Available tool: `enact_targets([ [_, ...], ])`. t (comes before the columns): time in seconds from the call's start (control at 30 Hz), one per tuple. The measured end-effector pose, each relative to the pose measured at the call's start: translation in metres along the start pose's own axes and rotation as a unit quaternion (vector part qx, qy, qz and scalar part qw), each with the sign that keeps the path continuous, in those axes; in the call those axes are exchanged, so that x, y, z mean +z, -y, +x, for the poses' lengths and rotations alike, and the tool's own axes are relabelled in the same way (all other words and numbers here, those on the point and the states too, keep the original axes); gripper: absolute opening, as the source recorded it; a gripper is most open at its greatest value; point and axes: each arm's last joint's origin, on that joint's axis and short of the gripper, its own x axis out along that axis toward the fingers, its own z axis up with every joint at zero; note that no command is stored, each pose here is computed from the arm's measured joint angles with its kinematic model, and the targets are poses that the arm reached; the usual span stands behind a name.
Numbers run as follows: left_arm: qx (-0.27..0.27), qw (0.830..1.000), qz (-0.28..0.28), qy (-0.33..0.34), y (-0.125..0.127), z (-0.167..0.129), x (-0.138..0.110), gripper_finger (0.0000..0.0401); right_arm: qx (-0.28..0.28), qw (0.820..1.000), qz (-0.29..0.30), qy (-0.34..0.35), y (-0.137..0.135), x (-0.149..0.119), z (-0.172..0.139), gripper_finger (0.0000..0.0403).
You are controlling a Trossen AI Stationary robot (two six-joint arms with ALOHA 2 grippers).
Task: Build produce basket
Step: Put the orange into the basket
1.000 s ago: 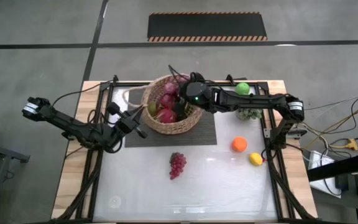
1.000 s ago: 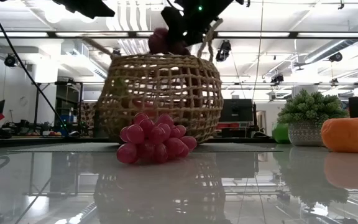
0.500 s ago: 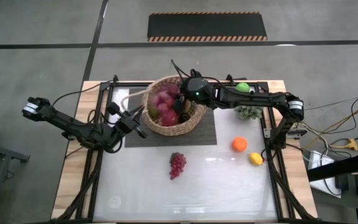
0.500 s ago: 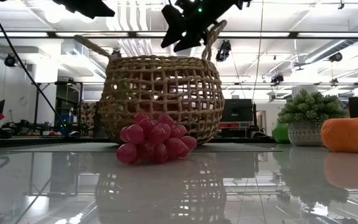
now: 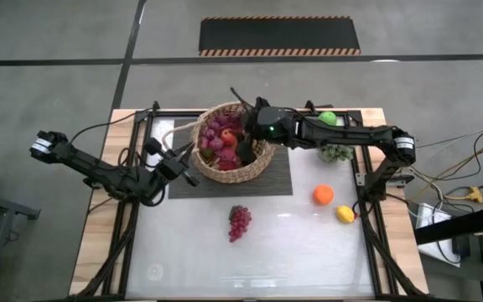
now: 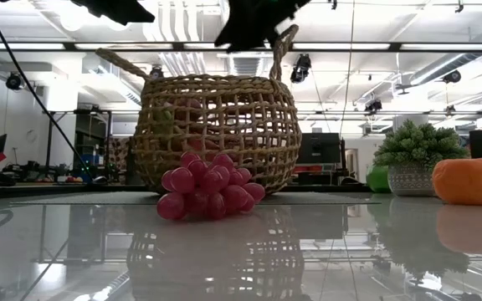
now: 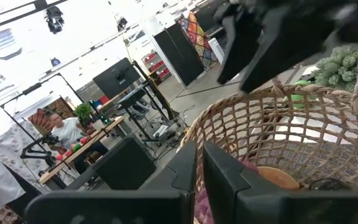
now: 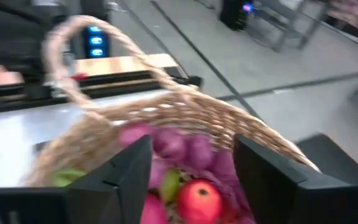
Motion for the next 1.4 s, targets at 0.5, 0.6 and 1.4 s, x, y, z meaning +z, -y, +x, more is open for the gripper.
enact_targets([
  [0.5,-0.160,0.975,-0.133,0.081,0.010,-0.002,0.002,0.0010,0.161,0.975,-0.150,0.011,-0.067,0.016,-0.131,0.0053],
  [0.6,-0.251,0.948,-0.166,0.105,0.022,-0.004,0.000,0.0010,0.174,0.977,-0.121,0.014,-0.066,0.003,-0.148,0.0033],
  [1.4,-0.283,0.932,-0.193,0.114,0.082,0.011,0.007,0.0010,0.188,0.978,-0.086,0.030,-0.056,-0.152,-0.156,0.0009],
])
